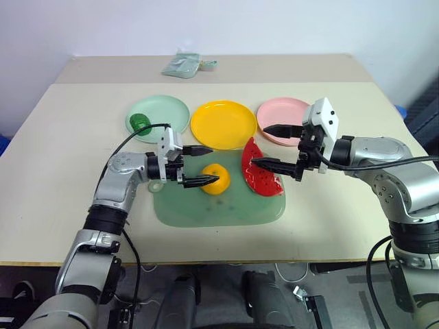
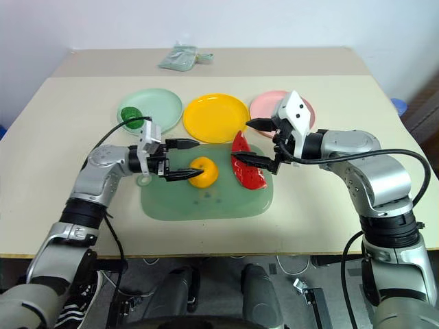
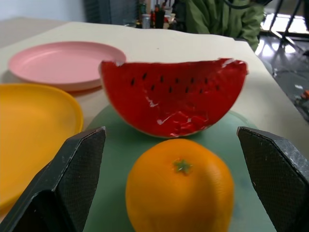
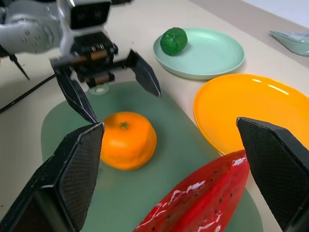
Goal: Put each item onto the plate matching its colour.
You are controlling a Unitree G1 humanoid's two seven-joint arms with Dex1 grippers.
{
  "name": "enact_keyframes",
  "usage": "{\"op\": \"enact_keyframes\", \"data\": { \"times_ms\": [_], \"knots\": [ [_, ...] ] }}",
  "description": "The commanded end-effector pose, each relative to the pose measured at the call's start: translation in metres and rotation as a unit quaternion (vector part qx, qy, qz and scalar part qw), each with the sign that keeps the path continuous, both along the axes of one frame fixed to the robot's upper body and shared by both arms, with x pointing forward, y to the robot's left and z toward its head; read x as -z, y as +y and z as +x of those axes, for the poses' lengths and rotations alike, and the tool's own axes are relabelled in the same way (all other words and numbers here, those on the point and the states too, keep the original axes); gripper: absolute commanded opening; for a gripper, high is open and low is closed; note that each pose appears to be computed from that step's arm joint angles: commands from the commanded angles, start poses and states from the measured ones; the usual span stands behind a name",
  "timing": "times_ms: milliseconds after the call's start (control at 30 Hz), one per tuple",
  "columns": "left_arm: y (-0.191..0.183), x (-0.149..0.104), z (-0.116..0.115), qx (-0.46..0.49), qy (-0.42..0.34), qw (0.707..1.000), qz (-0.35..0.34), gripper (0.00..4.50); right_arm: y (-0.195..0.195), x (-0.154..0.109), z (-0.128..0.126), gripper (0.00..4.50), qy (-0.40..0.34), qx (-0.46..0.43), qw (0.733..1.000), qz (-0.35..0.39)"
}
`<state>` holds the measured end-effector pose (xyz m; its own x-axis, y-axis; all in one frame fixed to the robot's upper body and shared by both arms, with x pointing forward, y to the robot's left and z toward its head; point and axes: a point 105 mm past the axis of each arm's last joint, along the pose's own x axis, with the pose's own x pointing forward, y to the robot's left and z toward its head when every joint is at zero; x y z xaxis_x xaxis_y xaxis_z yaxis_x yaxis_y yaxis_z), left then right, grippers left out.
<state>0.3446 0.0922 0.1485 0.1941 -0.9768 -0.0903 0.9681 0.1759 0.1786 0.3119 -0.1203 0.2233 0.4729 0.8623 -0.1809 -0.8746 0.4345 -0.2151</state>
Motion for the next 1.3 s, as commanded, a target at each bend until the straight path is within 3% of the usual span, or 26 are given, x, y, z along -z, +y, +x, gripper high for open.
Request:
{"op": "enact_keyframes", "data": {
  "times_ms": [33, 167, 300, 333, 533, 633, 700, 867, 1033, 1100, 1300],
  "knots": [
    [-0.005, 0.010, 0.005, 0.004, -0.032, 0.998, 0.044, 4.44, 0.001, -0.014, -0.006, 4.50, -0.031, -0.002, 1.000, 0.005],
    [-0.007, 0.026, 0.005, 0.011, -0.040, 0.997, 0.072, 4.44, 0.001, -0.014, -0.006, 4.50, -0.030, 0.001, 1.000, 0.007],
    [-0.008, 0.032, 0.001, 0.021, -0.031, 0.997, 0.069, 3.43, 0.001, -0.014, -0.007, 4.50, -0.031, 0.001, 0.999, 0.007],
    [-0.009, 0.030, 0.004, 0.013, -0.040, 0.997, 0.065, 3.38, 0.001, -0.014, -0.007, 4.50, -0.032, 0.001, 0.999, 0.007],
    [-0.007, -0.008, 0.033, -0.083, -0.084, 0.993, -0.015, 3.38, -0.001, -0.014, 0.002, 4.50, -0.048, 0.026, 0.999, 0.003],
    [0.005, -0.038, 0.067, -0.206, -0.110, 0.970, -0.067, 3.38, -0.026, -0.027, 0.048, 4.50, -0.088, 0.162, 0.982, 0.034],
    [0.013, -0.056, 0.096, -0.316, -0.102, 0.937, -0.108, 3.38, -0.029, -0.031, 0.057, 4.50, -0.100, 0.180, 0.977, 0.044],
    [0.003, -0.057, 0.123, -0.405, -0.052, 0.905, -0.118, 3.38, -0.024, -0.028, 0.068, 4.50, -0.123, 0.196, 0.972, 0.031],
    [-0.023, -0.050, 0.123, -0.379, -0.002, 0.916, -0.127, 3.38, -0.022, -0.028, 0.066, 4.50, -0.126, 0.194, 0.972, 0.035],
    [-0.028, -0.049, 0.122, -0.374, 0.005, 0.918, -0.130, 4.41, -0.021, -0.026, 0.062, 4.50, -0.122, 0.188, 0.974, 0.033],
    [-0.025, -0.057, 0.121, -0.368, -0.020, 0.920, -0.133, 4.46, -0.012, -0.012, 0.039, 4.50, -0.084, 0.144, 0.986, 0.010]
  ]
}}
